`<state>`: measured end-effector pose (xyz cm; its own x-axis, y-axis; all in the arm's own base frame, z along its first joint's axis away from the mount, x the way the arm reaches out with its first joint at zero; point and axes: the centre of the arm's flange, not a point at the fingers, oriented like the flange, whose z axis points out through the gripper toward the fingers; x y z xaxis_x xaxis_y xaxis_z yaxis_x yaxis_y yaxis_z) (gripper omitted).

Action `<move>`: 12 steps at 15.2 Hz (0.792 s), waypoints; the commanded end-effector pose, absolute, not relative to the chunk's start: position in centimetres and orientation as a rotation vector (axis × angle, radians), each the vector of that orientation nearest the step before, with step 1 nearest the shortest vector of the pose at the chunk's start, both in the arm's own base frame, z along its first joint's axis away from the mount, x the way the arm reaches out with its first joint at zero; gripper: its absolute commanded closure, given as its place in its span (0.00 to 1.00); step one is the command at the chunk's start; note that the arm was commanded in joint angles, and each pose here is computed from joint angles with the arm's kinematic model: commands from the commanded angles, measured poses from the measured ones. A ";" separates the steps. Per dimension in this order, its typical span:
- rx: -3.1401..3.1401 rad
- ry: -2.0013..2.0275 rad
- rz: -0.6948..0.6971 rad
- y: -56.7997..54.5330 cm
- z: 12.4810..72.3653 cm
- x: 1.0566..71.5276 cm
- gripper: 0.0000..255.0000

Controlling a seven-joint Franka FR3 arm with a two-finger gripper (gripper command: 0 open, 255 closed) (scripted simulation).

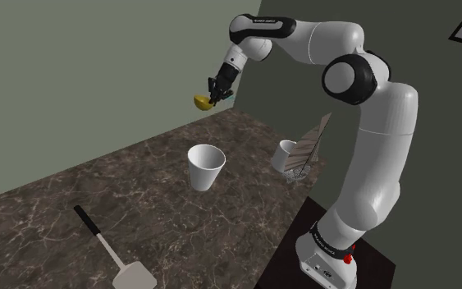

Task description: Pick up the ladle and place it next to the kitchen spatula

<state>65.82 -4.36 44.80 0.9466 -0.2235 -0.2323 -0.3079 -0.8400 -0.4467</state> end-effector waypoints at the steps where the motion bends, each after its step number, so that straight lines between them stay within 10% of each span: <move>1: -2.606 0.379 0.234 -4.4 45.7 65.8 1.00; 12: -2.606 0.379 0.234 4.7 45.7 54.4 1.00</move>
<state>55.43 4.05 45.96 0.9468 -0.2225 -0.2326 -0.3072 -0.8402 -0.4469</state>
